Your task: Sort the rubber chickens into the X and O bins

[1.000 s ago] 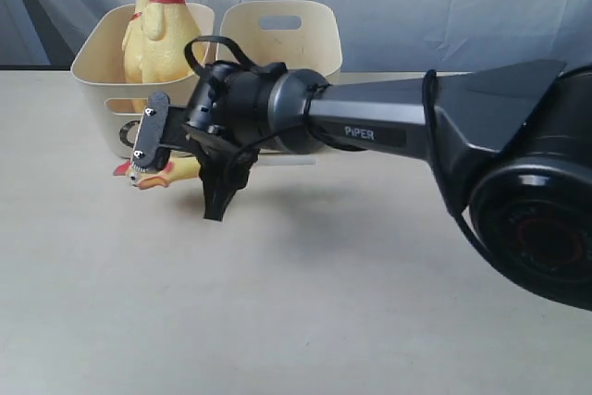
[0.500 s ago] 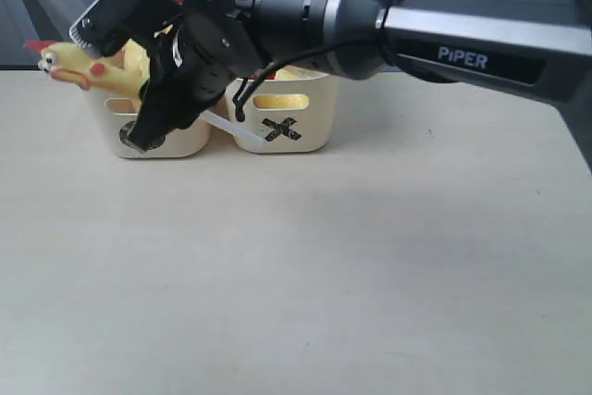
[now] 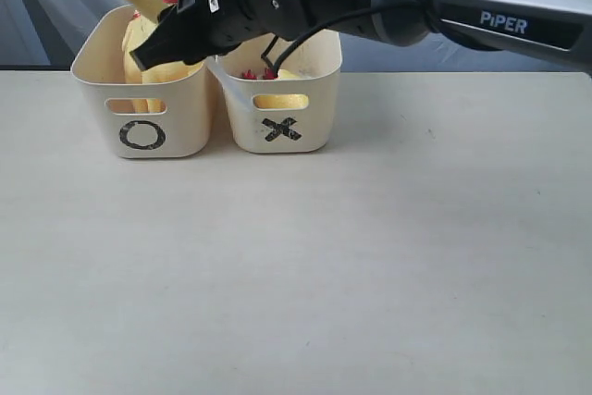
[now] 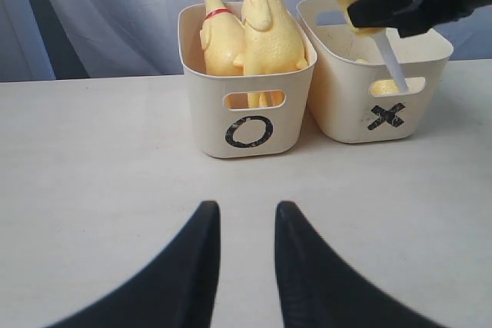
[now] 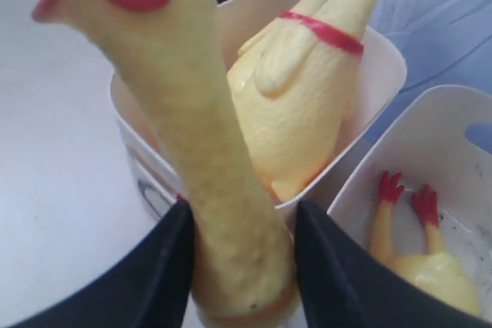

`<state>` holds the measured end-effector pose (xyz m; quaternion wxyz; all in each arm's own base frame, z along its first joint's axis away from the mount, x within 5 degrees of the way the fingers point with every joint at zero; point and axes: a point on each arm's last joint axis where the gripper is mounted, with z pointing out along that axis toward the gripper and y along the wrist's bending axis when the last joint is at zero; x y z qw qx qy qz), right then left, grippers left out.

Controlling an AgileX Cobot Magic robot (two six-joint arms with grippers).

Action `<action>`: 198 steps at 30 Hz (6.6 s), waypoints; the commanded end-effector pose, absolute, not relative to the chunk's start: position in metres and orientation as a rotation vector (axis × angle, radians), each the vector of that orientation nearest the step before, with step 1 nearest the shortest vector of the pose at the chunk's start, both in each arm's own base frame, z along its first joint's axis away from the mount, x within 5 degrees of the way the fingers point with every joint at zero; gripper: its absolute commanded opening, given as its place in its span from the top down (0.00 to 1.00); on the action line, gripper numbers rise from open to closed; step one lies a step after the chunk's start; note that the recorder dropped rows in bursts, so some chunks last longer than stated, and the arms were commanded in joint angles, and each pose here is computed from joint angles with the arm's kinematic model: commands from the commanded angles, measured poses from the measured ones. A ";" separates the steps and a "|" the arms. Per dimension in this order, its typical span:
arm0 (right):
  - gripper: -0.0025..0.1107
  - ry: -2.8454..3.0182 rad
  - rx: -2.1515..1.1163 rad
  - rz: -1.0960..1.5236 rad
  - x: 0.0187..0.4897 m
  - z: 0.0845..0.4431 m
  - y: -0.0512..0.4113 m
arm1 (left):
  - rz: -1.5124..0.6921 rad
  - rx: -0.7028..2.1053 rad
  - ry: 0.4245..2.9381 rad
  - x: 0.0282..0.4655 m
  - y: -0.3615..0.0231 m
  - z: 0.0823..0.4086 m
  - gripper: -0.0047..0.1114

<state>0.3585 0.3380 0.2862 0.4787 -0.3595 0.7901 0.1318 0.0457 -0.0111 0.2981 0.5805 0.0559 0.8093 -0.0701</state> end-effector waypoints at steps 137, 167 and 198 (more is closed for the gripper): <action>0.98 1.716 -0.320 0.405 0.120 0.363 0.060 | -0.093 0.067 1.709 0.016 -0.005 0.304 0.75; 0.98 1.060 0.017 0.268 -0.039 0.397 -0.005 | -0.035 0.002 1.669 0.009 -0.004 0.304 0.75; 0.98 1.370 0.007 0.225 0.047 0.252 0.006 | 0.039 0.006 1.259 0.044 0.001 0.265 0.75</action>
